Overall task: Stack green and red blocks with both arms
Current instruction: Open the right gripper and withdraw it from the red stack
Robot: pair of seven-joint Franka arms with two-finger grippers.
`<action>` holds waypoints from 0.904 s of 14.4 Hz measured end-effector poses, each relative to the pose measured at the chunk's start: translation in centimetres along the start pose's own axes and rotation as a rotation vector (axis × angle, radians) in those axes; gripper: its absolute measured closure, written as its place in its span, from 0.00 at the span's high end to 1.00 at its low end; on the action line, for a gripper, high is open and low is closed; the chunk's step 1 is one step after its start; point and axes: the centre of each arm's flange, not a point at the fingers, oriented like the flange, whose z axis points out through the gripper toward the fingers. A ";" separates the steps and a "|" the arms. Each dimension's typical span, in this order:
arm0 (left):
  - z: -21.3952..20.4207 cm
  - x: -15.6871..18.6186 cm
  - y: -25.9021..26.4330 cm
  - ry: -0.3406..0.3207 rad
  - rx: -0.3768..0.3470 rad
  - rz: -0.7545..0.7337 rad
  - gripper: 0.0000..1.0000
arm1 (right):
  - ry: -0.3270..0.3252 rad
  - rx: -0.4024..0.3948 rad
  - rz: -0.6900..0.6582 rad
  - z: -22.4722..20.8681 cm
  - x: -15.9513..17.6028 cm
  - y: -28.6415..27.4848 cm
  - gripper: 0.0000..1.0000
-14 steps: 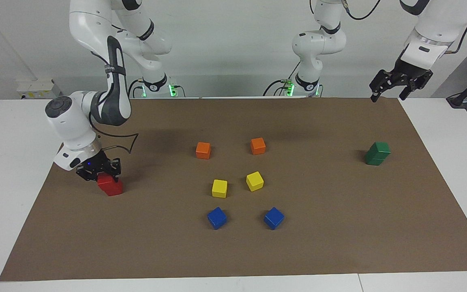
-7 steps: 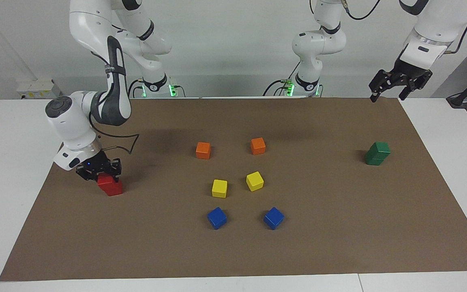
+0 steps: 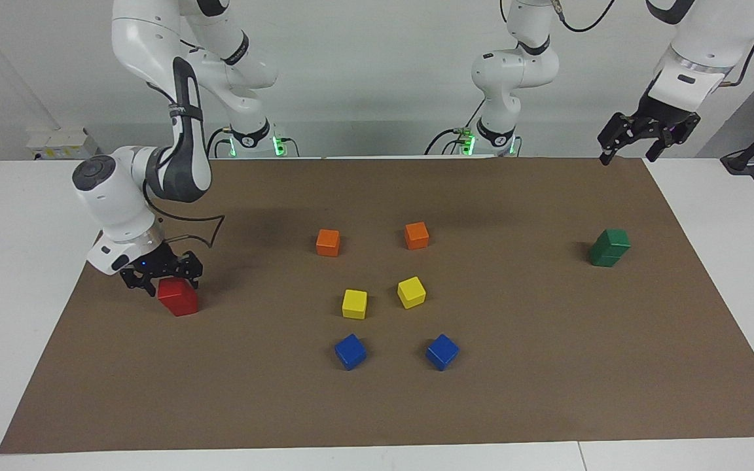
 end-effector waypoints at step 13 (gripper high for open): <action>-0.1 0.1 0.1 0.007 0.000 0.001 1.00 | -0.178 0.064 0.127 -21.9 -8.0 -8.2 1.00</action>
